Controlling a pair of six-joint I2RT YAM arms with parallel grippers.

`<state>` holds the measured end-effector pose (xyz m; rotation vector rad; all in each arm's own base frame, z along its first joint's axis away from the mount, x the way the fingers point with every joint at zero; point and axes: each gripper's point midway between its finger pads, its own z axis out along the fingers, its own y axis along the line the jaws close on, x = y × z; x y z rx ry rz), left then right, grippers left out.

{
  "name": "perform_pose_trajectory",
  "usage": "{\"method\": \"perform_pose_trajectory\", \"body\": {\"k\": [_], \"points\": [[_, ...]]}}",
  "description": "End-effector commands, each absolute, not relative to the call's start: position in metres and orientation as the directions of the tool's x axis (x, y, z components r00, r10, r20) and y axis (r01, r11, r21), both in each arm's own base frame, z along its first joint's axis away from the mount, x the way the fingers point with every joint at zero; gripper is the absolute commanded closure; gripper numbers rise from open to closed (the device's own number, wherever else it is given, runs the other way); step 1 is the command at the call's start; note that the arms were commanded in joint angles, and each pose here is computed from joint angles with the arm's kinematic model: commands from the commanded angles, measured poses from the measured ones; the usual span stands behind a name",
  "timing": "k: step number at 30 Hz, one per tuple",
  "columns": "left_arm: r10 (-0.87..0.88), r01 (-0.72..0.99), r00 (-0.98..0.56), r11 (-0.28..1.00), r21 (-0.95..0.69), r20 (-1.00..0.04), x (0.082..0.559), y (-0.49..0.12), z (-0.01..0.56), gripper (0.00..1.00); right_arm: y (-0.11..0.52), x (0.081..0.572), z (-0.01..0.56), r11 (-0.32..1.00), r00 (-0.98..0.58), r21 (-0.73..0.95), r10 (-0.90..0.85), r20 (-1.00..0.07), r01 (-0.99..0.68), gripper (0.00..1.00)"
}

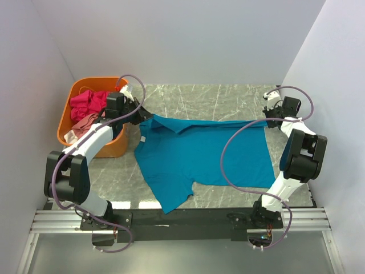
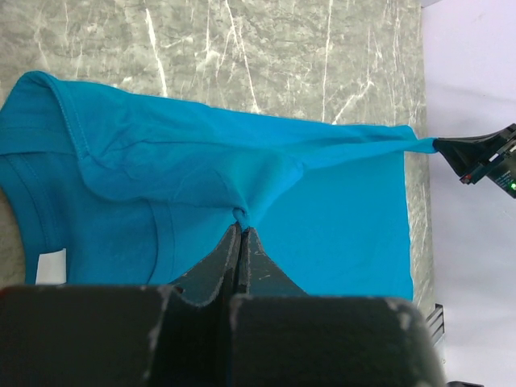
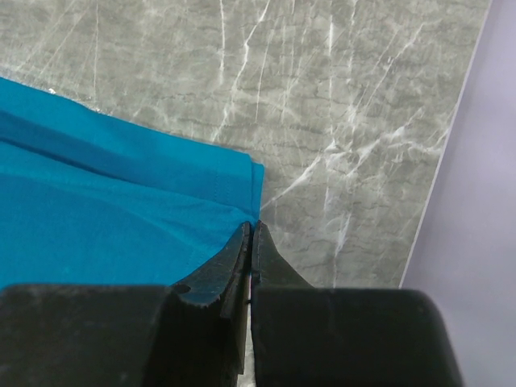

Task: Fold and stack the t-shirts
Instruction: Fold the tshirt

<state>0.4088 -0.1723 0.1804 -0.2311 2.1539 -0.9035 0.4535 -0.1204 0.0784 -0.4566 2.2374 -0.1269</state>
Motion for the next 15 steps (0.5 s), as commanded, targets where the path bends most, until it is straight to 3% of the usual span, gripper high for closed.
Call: {"method": "perform_pose_trajectory", "body": {"k": [1, 15], "points": [[-0.418, 0.172, -0.645, 0.736, -0.654, -0.64, 0.4095, -0.1696, 0.2031, 1.0, -0.1263, 0.455, 0.0937, 0.921, -0.552, -0.278, -0.386, -0.739, -0.272, 0.98], [-0.418, 0.159, -0.65, 0.743, -0.65, -0.635, 0.4059, -0.166, 0.1993, 1.0, -0.1287, 0.4511, 0.0886, 0.919, -0.561, -0.28, -0.391, -0.73, -0.276, 0.97]]}}
